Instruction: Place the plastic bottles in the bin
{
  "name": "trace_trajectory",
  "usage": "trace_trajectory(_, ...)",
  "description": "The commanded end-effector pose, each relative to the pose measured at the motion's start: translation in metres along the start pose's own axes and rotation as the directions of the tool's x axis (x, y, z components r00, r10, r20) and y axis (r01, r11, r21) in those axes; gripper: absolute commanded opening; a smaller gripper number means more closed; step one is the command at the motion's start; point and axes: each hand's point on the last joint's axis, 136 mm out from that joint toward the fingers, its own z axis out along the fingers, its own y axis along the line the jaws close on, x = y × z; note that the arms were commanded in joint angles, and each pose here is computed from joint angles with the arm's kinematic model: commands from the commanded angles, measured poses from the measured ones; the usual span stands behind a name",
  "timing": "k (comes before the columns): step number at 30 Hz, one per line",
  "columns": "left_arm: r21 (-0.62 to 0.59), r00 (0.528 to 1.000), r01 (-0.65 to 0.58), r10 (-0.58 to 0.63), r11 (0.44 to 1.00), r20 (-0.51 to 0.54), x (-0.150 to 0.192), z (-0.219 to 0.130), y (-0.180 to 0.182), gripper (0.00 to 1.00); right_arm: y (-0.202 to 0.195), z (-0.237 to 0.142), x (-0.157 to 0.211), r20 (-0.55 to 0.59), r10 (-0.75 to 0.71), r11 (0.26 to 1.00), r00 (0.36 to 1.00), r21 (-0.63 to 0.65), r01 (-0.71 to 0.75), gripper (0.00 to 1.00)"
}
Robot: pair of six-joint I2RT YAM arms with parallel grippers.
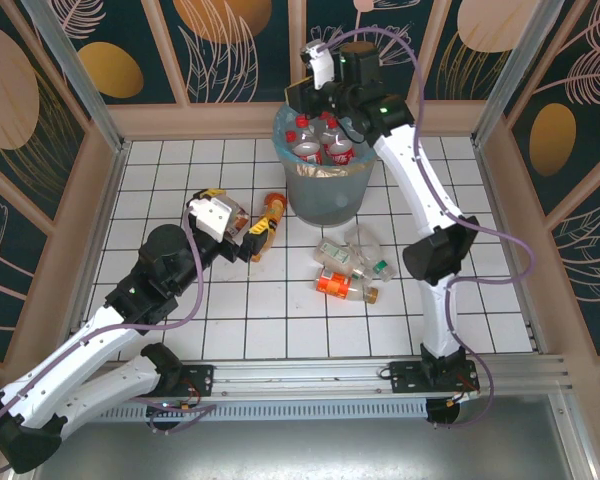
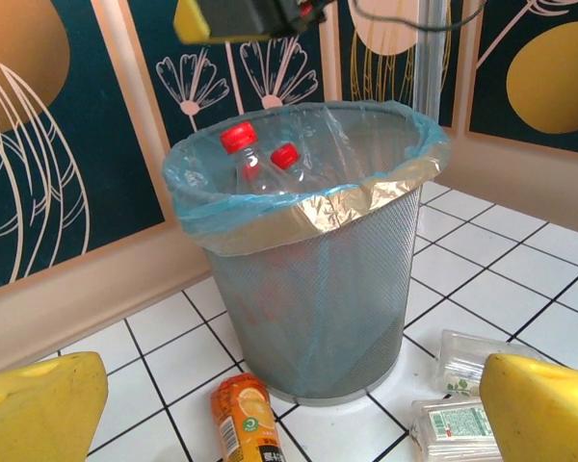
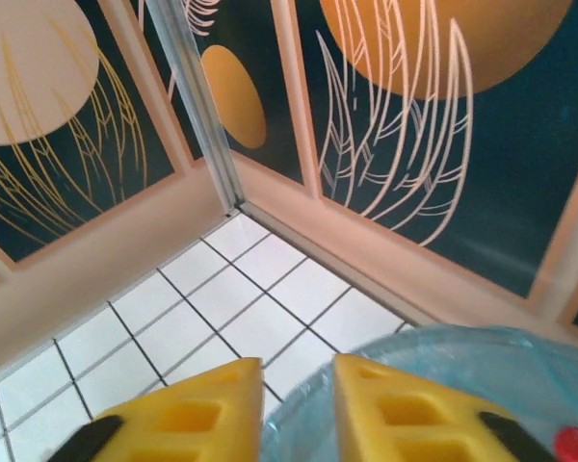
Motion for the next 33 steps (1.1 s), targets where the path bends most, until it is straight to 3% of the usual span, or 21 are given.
trace_trajectory(1,-0.021,1.000,-0.006,0.007,1.000,0.013,-0.001,-0.003,0.004,0.98,-0.002,0.011,0.036,-0.127,0.074,0.997,0.989,-0.005,-0.075,0.17)
trace_trajectory(15,-0.015,1.000,0.002,-0.001,1.000,0.004,0.007,0.000,0.002,0.99,-0.003,-0.005,0.122,-0.370,0.184,0.983,0.911,0.057,-0.175,0.09)
trace_trajectory(21,-0.018,1.000,0.001,-0.001,1.000,0.004,0.006,0.000,0.003,0.98,-0.012,-0.008,0.137,-0.373,0.231,0.973,0.899,0.066,-0.222,0.07)
trace_trajectory(25,-0.021,1.000,0.000,0.000,1.000,0.009,0.003,0.000,0.003,0.99,-0.014,-0.012,0.118,-0.327,0.225,0.974,0.918,0.059,-0.218,0.08)
trace_trajectory(27,-0.025,1.000,0.000,0.000,1.000,0.011,0.002,0.000,0.004,0.98,-0.014,-0.014,0.103,-0.295,0.215,0.977,0.931,0.051,-0.209,0.12)
trace_trajectory(33,-0.036,1.000,-0.004,0.005,0.999,0.016,-0.004,-0.002,0.007,0.99,-0.008,-0.034,0.036,-0.145,0.174,0.984,0.974,0.064,-0.166,0.42)
